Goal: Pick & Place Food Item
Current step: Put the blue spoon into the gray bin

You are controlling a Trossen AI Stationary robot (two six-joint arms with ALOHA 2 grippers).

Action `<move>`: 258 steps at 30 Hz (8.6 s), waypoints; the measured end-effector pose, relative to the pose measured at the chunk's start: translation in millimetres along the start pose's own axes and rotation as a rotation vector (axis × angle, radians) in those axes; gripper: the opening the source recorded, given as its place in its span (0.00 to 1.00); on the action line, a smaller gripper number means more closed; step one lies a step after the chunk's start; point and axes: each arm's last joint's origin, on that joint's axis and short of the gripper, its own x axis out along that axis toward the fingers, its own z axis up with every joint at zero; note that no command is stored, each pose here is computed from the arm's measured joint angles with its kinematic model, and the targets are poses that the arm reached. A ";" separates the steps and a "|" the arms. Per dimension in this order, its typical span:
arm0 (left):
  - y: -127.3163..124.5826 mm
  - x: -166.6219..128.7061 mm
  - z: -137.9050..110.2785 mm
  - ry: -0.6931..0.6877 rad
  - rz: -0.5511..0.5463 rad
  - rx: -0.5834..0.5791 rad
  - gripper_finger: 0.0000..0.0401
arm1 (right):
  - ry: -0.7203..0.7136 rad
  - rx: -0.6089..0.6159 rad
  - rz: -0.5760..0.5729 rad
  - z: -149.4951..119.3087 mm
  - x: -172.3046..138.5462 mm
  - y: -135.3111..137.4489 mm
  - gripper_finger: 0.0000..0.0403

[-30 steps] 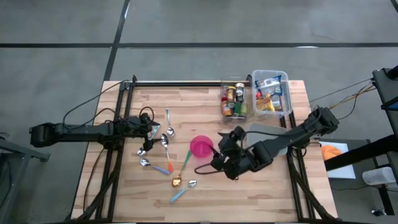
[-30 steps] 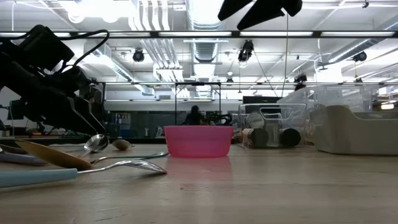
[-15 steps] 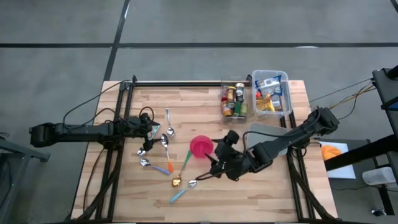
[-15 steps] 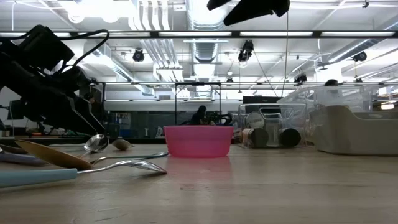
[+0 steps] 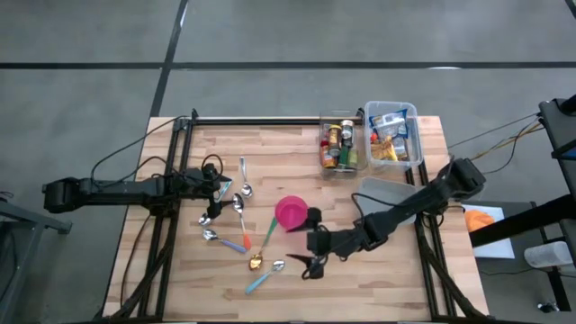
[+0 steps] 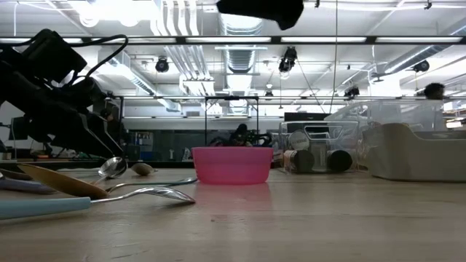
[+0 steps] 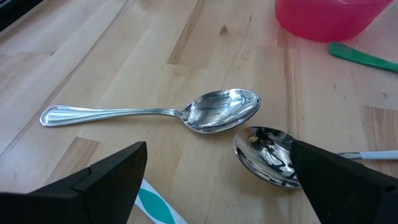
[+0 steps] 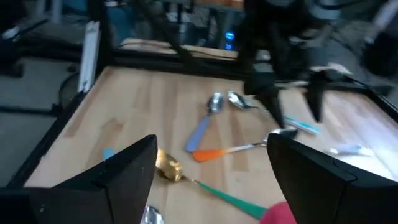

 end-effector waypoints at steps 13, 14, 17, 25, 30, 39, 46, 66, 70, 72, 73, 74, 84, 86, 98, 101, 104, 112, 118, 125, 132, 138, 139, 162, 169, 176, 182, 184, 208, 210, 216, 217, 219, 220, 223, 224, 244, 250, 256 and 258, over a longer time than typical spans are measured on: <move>0.0 0.0 0.0 0.000 0.000 0.000 0.99 | 0.017 -0.008 0.155 -38.3 47.1 25.0 0.75; 0.0 0.0 0.1 0.000 0.000 0.000 0.99 | 0.028 -0.012 0.155 -40.7 51.4 27.0 0.75; 0.0 -0.1 0.1 -0.001 0.000 0.000 0.99 | 0.079 -0.035 0.172 -50.5 66.1 34.2 0.75; 0.0 0.0 0.1 0.000 0.000 0.000 0.99 | 0.186 -0.054 0.206 -69.9 95.9 47.6 0.75; 0.0 0.0 0.1 0.000 0.000 0.000 0.99 | 0.289 0.003 0.182 -75.6 106.1 44.2 0.75; 0.0 0.0 0.0 0.000 0.000 0.000 0.99 | 0.381 0.091 0.198 -93.6 117.7 34.1 0.75; 0.0 0.0 0.1 0.000 0.000 0.000 0.99 | 0.397 0.123 0.210 -98.0 121.2 30.7 0.75; 0.0 0.0 0.1 0.000 0.000 0.000 0.99 | 0.413 0.086 0.199 -100.1 121.0 29.0 0.48; 0.0 0.0 0.0 0.000 0.000 0.000 0.99 | 0.415 0.085 0.196 -100.4 121.1 28.8 0.39; 0.0 0.0 0.1 0.000 0.000 0.000 0.99 | 0.415 0.086 0.196 -100.6 121.1 28.8 0.34; 0.0 0.0 0.0 0.000 0.000 0.000 0.99 | 0.415 0.089 0.196 -100.6 121.1 28.8 0.32; 0.0 0.0 0.1 0.000 0.000 0.000 0.99 | 0.416 0.093 0.197 -100.6 121.0 29.0 0.31; 0.0 0.0 0.1 0.000 0.000 0.000 0.99 | 0.414 0.106 0.200 -100.1 120.9 29.6 0.23; 0.0 0.0 0.1 0.000 0.000 0.000 0.99 | 0.415 0.105 0.200 -100.2 120.9 29.6 0.23; 0.0 0.0 0.0 0.000 0.000 0.000 0.99 | 0.445 0.102 0.198 -102.3 118.3 31.6 0.23; 0.0 0.0 0.1 0.000 0.000 0.000 0.99 | 0.469 0.096 0.198 -101.5 115.0 33.0 0.23; 0.0 0.0 0.0 0.000 0.000 0.000 0.99 | 0.503 0.086 0.196 -98.9 108.8 34.9 0.23; 0.0 0.0 0.0 0.000 0.000 0.000 0.99 | 0.669 0.120 0.122 -88.0 77.8 39.9 0.23; 0.0 0.1 0.0 0.001 0.000 0.000 0.99 | 0.849 0.167 0.031 -84.5 45.5 44.6 0.23; 0.0 0.4 -0.5 0.008 0.000 0.000 0.99 | 1.040 0.191 -0.101 -87.5 10.1 52.0 0.23; -0.1 0.4 -0.4 0.006 0.000 0.000 0.99 | 1.094 0.173 -0.155 -91.2 -4.1 59.6 0.23; -0.1 0.4 -0.4 0.006 0.000 0.000 0.99 | 1.091 0.212 -0.181 -91.4 -5.0 60.6 0.23; 0.0 0.4 -0.5 0.006 0.000 0.000 0.99 | 1.090 0.217 -0.184 -91.4 -4.9 60.7 0.23; 0.0 0.4 -0.4 0.006 0.000 0.000 0.99 | 1.093 0.249 -0.210 -90.8 -5.9 60.0 0.22; 0.0 0.4 -0.5 0.006 0.000 0.000 0.99 | 1.092 0.253 -0.209 -90.6 -5.7 60.3 0.06; 0.0 0.4 -0.4 0.006 0.000 0.000 0.99 | 1.092 0.250 -0.207 -90.0 -5.7 60.4 0.06; 0.0 0.4 -0.4 0.006 0.000 0.000 0.99 | 1.092 0.250 -0.207 -89.9 -5.7 60.3 0.06; -0.1 0.4 -0.5 0.006 0.000 0.000 0.99 | 1.090 0.251 -0.207 -89.1 -6.0 60.1 0.07; 0.0 0.4 -0.4 0.006 0.000 0.000 0.99 | 1.021 0.560 -0.354 -28.7 -62.2 41.0 0.07; 0.0 0.4 -0.4 0.006 0.000 0.000 0.99 | 1.029 0.592 -0.393 -26.0 -69.6 39.1 0.07; 0.0 0.4 -0.5 0.006 0.000 0.000 0.99 | 1.060 0.670 -0.551 -15.3 -100.3 27.9 0.07; 0.0 0.4 -0.4 0.006 0.000 0.000 0.99 | 1.066 0.684 -0.591 -14.1 -105.3 25.2 0.07; 0.0 0.4 -0.4 0.006 0.000 0.000 0.99 | 1.067 0.722 -0.667 -10.5 -115.9 19.5 0.07; 0.0 0.4 -0.4 0.006 0.000 0.000 0.99 | 1.061 0.742 -0.697 -8.5 -120.9 17.4 0.07; 0.0 0.4 -0.5 0.006 0.000 0.000 0.99 | 1.057 0.767 -0.781 -4.1 -133.3 10.1 0.07; 0.0 0.4 -0.4 0.006 0.000 0.000 0.99 | 1.058 0.767 -0.806 -3.2 -136.7 8.1 0.07; 0.0 0.4 -0.4 0.006 0.000 0.000 0.99 | 1.122 0.621 -0.965 -55.8 -178.1 -36.0 0.07; 0.0 0.4 -0.5 0.006 0.000 0.000 0.99 | 1.077 0.561 -0.997 -72.1 -184.3 -46.3 0.07; 0.0 0.4 -0.5 0.006 0.000 0.000 0.99 | 1.004 0.562 -0.934 -89.7 -177.0 -46.1 0.07; 0.0 0.4 -0.4 0.006 0.000 0.000 0.99 | 1.009 0.555 -0.918 -97.5 -175.6 -46.3 0.07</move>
